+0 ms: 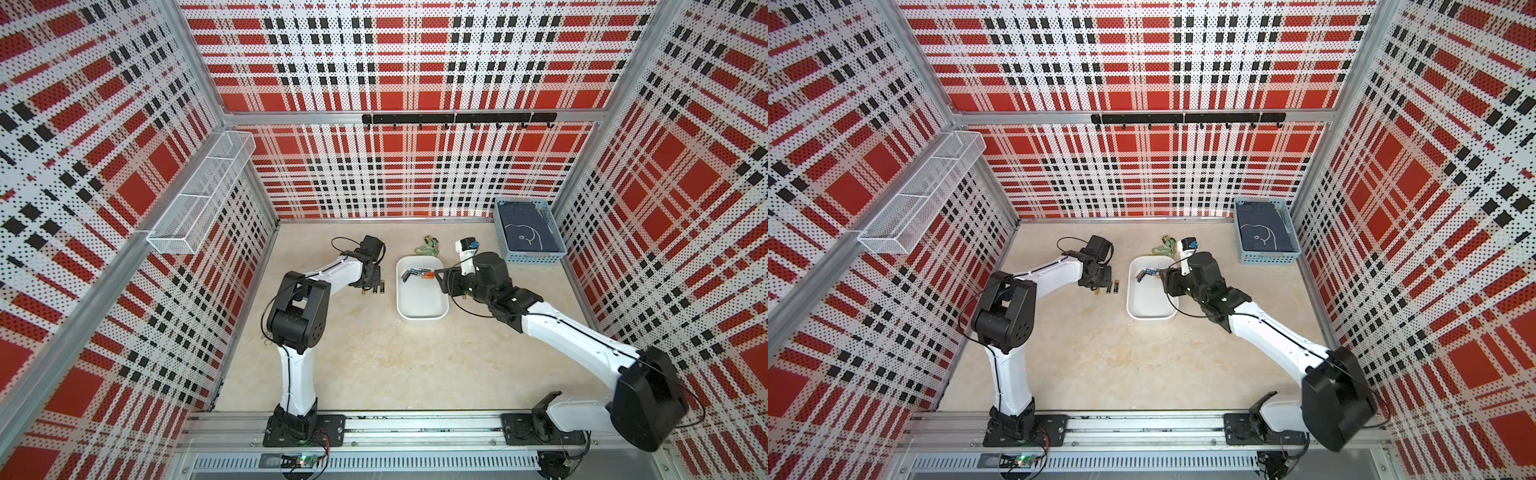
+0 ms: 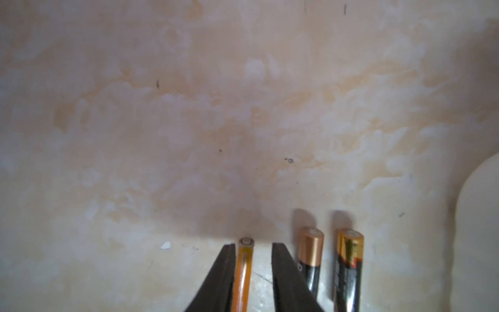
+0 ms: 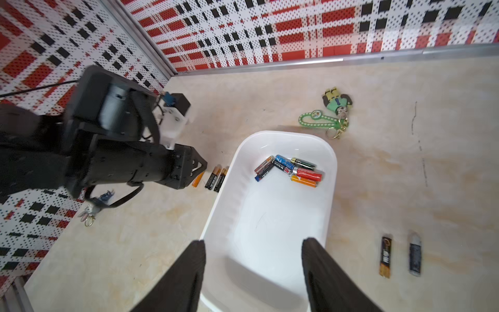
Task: Take the batteries out of the storage box
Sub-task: Place the battery at the center of the board, then pick up the battery from the storage box.
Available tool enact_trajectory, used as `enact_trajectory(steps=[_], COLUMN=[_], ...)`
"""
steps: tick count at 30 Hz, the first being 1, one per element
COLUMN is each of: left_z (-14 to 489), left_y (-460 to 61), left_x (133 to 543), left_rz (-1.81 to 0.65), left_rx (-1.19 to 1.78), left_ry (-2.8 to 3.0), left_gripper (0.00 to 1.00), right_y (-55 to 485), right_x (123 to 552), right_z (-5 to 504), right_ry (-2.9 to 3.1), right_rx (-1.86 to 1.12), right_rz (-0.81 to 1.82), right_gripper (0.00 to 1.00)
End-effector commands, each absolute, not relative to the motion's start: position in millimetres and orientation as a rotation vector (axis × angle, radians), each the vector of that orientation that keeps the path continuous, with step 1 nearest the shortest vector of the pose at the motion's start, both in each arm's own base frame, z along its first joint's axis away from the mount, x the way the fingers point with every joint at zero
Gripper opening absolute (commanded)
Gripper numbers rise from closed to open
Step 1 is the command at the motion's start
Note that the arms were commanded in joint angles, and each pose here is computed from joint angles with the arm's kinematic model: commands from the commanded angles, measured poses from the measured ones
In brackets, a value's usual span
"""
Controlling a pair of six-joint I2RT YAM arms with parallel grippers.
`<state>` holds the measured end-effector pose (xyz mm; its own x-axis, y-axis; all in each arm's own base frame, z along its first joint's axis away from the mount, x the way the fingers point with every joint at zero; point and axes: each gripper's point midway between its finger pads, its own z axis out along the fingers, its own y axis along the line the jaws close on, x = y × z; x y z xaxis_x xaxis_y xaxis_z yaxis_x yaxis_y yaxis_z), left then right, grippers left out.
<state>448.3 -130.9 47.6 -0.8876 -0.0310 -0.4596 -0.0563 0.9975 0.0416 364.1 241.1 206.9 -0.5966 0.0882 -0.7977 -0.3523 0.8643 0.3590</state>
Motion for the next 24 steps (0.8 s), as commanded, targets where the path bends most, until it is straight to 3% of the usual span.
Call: enact_trajectory(steps=[1, 3, 10, 16, 24], left_z=[106, 122, 166, 187, 177], left_y=[-134, -132, -123, -115, -125], left_x=[457, 454, 430, 400, 388], left_rz=[0.055, 0.073, 0.112, -0.027, -0.047], left_rx=[-0.080, -0.085, -0.079, -0.162, -0.157], left_ry=[2.533, 2.503, 2.330, 2.148, 2.120], left_gripper=[0.31, 0.31, 0.34, 0.37, 0.37], right_y=[244, 257, 296, 315, 333], right_x=[372, 391, 427, 449, 464], right_z=[161, 154, 114, 91, 73], right_ry=[2.304, 2.333, 2.456, 2.505, 2.525], right_rx=[-0.123, 0.003, -0.019, -0.031, -0.072], right_rz=[0.544, 0.597, 0.568, 0.451, 0.327], right_gripper=[0.64, 0.61, 0.59, 0.56, 0.55])
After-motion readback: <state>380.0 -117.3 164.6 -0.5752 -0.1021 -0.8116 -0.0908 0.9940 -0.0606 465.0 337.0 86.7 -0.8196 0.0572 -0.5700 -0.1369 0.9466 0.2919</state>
